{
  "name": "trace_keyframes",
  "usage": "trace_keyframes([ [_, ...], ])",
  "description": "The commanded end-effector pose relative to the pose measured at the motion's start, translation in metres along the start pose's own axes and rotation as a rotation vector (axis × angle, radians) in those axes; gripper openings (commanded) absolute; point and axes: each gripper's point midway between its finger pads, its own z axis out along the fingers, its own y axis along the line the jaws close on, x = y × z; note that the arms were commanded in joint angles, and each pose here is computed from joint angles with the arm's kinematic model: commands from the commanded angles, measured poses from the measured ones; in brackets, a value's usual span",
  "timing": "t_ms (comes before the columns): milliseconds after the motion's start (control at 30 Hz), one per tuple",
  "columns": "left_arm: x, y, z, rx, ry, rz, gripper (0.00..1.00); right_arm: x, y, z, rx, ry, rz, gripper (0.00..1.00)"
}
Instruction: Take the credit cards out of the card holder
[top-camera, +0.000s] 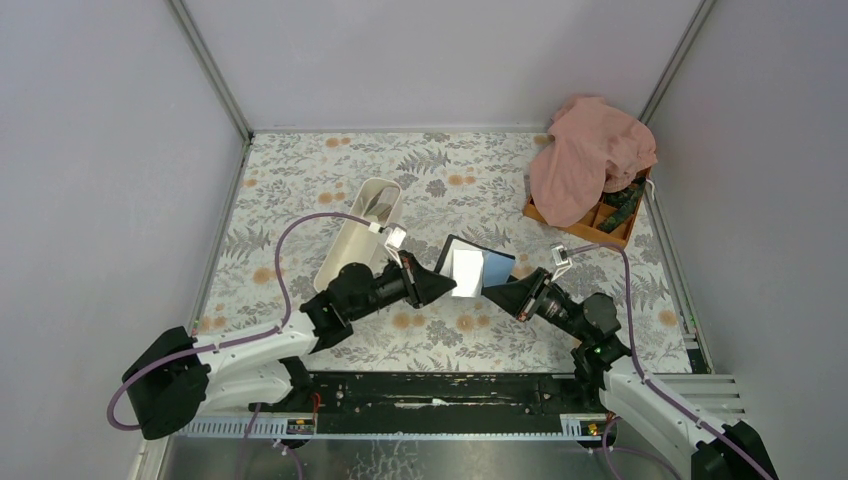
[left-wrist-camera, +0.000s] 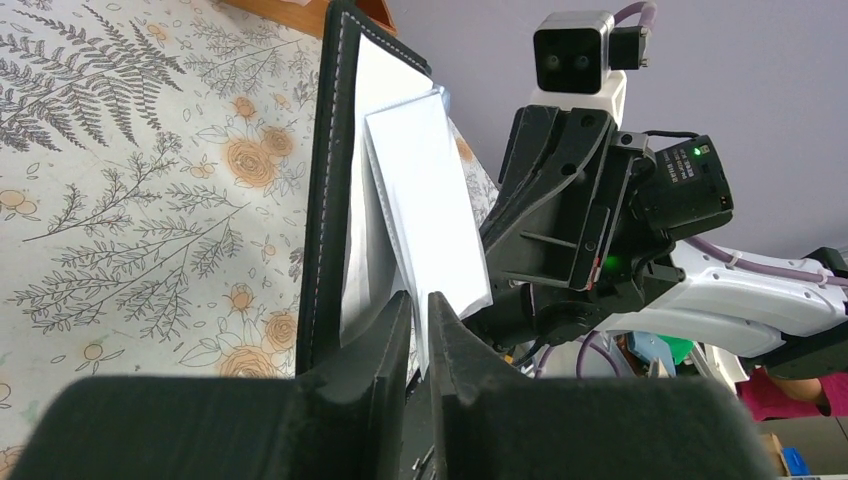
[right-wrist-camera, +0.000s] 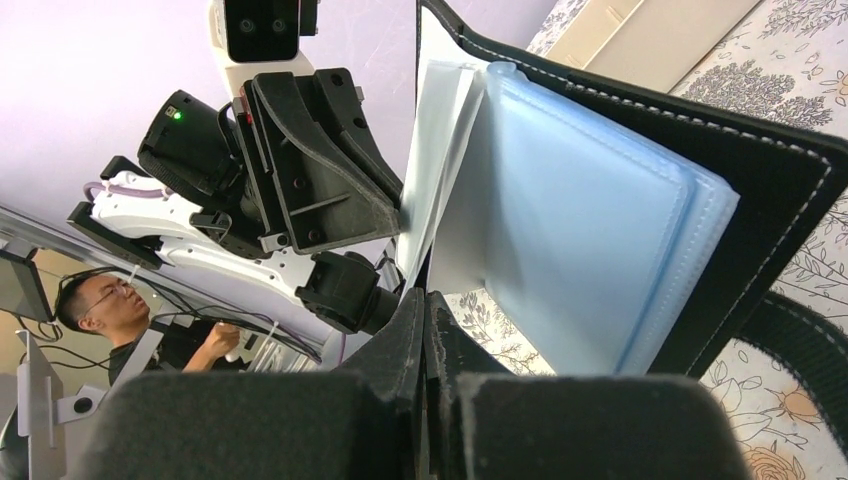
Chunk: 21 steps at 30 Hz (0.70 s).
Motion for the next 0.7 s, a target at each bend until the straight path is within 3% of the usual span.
trace_keyframes([
  [0, -0.007, -0.001, 0.001, 0.010, -0.035, 0.019, 0.15, 0.013, -0.011, -0.008, 0.008, 0.019, -0.001, 0.00],
  [100, -0.007, 0.001, 0.001, 0.004, -0.039, 0.018, 0.00, 0.014, -0.012, -0.008, 0.012, 0.021, -0.003, 0.00],
  [333, -0.010, 0.001, 0.003, -0.009, -0.036, 0.048, 0.00, 0.017, -0.025, -0.009, 0.075, 0.039, -0.020, 0.00],
  [367, -0.010, 0.001, 0.005, -0.013, -0.029, 0.055, 0.00, 0.016, -0.029, -0.008, 0.099, 0.038, -0.023, 0.06],
  [400, -0.011, 0.001, 0.007, -0.020, -0.023, 0.063, 0.00, 0.016, -0.036, -0.009, 0.138, 0.038, -0.023, 0.24],
  [433, -0.011, 0.002, 0.009, -0.028, -0.015, 0.069, 0.00, 0.016, -0.043, -0.010, 0.179, 0.044, -0.031, 0.37],
  [500, -0.010, 0.004, 0.013, -0.048, 0.002, 0.078, 0.00, 0.016, -0.054, -0.012, 0.254, 0.064, -0.051, 0.52],
  [667, -0.004, 0.012, 0.023, -0.080, 0.047, 0.088, 0.00, 0.014, -0.073, -0.022, 0.411, 0.099, -0.082, 0.58],
])
